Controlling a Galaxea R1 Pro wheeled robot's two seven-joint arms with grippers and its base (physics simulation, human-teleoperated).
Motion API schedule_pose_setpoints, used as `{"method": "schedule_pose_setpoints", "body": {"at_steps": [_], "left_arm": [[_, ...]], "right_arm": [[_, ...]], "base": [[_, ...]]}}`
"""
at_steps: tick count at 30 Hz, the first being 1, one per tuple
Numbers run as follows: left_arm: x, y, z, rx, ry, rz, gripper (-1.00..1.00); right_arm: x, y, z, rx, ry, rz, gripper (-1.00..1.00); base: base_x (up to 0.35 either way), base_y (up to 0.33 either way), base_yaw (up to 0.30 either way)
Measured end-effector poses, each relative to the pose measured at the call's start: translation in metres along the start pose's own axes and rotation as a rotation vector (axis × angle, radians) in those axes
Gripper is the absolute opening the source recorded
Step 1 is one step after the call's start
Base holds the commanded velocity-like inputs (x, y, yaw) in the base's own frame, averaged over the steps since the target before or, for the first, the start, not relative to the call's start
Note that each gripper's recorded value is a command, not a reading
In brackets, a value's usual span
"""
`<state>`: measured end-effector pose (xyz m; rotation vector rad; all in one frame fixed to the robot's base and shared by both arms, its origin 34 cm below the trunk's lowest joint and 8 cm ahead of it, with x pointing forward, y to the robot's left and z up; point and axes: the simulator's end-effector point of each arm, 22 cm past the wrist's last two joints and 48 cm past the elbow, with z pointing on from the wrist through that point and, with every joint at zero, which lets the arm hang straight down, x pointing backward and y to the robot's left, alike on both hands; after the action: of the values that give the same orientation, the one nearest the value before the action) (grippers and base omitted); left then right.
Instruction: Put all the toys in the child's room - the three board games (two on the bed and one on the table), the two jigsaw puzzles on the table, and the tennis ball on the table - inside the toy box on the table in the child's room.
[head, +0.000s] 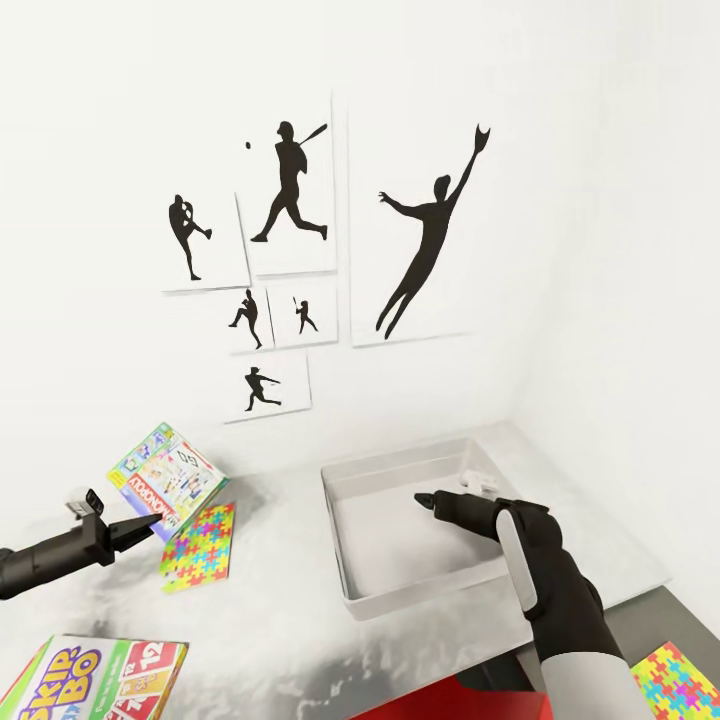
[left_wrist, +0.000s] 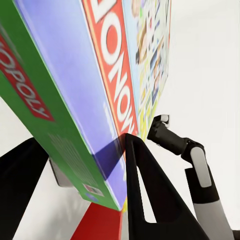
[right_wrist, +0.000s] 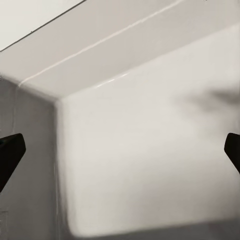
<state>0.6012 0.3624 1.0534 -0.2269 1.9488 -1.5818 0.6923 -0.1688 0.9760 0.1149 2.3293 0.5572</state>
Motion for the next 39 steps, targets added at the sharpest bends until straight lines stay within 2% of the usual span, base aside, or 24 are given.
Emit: {"method": "schedule_pose_setpoints", "body": {"at_steps": [3, 7, 9, 10, 13, 15, 18, 20, 21, 24, 27, 30, 34, 39], "left_arm": [[-0.001, -0.004, 0.005, 0.011, 0.003, -0.005, -1.00], [-0.020, -0.031, 0.033, 0.063, 0.008, 0.010, -1.00], [-0.027, -0.040, 0.061, 0.064, 0.022, 0.020, -1.00], [-0.028, -0.041, 0.069, 0.063, 0.026, 0.023, -1.00], [-0.033, -0.053, 0.116, 0.056, 0.046, 0.040, -1.00], [-0.035, -0.059, 0.137, 0.048, 0.059, 0.052, -1.00], [-0.028, -0.071, 0.191, 0.037, 0.101, 0.061, -1.00], [-0.015, -0.074, 0.230, 0.013, 0.136, 0.050, -1.00], [-0.012, -0.072, 0.238, 0.000, 0.144, 0.045, -1.00], [0.014, -0.057, 0.277, -0.081, 0.195, 0.005, -1.00], [0.042, -0.055, 0.307, -0.110, 0.234, -0.021, -1.00], [0.061, -0.054, 0.326, -0.106, 0.251, -0.029, -1.00], [0.094, -0.039, 0.345, -0.109, 0.265, -0.045, -1.00], [0.123, -0.016, 0.353, -0.121, 0.259, -0.054, -1.00]], "right_arm": [[-0.001, 0.000, -0.001, -0.001, -0.001, 0.001, 1.00], [-0.002, -0.002, -0.002, 0.001, -0.003, 0.000, 1.00], [-0.009, -0.002, -0.006, 0.002, -0.015, -0.007, 1.00], [-0.010, -0.001, -0.008, 0.002, -0.018, -0.009, 1.00], [-0.016, 0.001, -0.018, 0.001, -0.030, -0.015, 1.00], [-0.016, 0.002, -0.023, 0.001, -0.036, -0.018, 1.00], [-0.019, 0.006, -0.034, -0.005, -0.053, -0.026, 1.00], [-0.020, 0.010, -0.037, -0.022, -0.055, -0.029, 1.00], [-0.020, 0.012, -0.038, -0.027, -0.055, -0.029, 1.00], [-0.020, 0.018, -0.040, -0.057, -0.056, -0.030, 1.00], [-0.021, 0.019, -0.041, -0.072, -0.058, -0.025, 1.00], [-0.021, 0.018, -0.042, -0.075, -0.062, -0.018, 1.00], [-0.021, 0.017, -0.042, -0.076, -0.060, -0.015, 1.00], [-0.021, 0.017, -0.043, -0.076, -0.059, -0.014, 1.00]], "base": [[0.000, 0.000, 0.000], [0.000, 0.000, 0.000], [0.000, 0.000, 0.000], [0.000, 0.000, 0.000], [0.000, 0.000, 0.000], [0.000, 0.000, 0.000], [0.000, 0.000, 0.000], [0.000, 0.000, 0.000], [0.000, 0.000, 0.000], [0.000, 0.000, 0.000], [0.000, 0.000, 0.000], [0.000, 0.000, 0.000], [0.000, 0.000, 0.000], [0.000, 0.000, 0.000]]}}
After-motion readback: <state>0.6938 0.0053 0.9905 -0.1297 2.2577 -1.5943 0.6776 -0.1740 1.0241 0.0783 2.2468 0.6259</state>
